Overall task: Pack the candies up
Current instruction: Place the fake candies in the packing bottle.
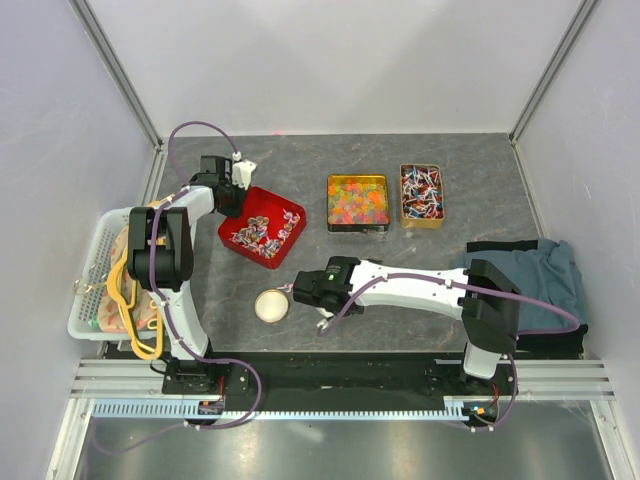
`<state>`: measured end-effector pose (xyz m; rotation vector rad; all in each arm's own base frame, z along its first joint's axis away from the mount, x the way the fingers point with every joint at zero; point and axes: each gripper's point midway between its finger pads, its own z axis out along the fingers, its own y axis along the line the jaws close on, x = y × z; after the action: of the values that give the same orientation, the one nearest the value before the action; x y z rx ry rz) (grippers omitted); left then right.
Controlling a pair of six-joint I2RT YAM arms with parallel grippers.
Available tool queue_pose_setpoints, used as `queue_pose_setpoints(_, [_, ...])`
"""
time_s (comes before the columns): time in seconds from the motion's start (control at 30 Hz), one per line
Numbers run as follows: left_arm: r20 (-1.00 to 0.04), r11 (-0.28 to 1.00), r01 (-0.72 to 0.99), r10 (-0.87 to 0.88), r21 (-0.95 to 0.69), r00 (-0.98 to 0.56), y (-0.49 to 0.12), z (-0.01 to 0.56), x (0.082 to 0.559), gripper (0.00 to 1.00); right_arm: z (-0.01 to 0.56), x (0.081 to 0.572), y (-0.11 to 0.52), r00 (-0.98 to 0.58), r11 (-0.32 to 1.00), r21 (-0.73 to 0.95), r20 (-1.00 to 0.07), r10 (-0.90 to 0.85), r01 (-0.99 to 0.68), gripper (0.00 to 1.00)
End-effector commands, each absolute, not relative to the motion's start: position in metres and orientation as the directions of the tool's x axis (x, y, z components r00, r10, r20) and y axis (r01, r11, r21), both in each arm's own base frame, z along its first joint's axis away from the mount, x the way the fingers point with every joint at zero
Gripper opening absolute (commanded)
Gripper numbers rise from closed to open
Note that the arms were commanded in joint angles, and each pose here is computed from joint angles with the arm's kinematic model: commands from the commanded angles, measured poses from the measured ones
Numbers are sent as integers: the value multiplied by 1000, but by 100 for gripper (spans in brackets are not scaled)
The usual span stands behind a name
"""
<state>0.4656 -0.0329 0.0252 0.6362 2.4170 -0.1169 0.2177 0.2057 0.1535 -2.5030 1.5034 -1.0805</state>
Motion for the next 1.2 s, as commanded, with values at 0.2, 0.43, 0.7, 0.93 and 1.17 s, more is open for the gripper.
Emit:
queue_pose_setpoints(0.2, [-644,874,483,397,49,-653,-40,42,466,2,175,243,232,228,-511,-513,516,-826,-690,0])
queue_pose_setpoints(0.43, [-644,875,482,396,48,-654,-40,42,466,2,187,252,244,216,-509,-562,505,-835,-652,0])
queue_pose_setpoints(0.7, [-645,870,491,403,49,-649,-40,43,463,2,193,230,222,265,-494,-460,475,-839,-738,0])
queue_pose_setpoints(0.93, [-649,867,497,400,40,-647,-43,43,462,2,176,211,192,286,-454,-359,432,-855,-815,0])
queue_pose_setpoints(1.17, [-644,868,494,399,38,-653,-42,42,461,2,165,204,182,298,-459,-322,441,-847,-828,0])
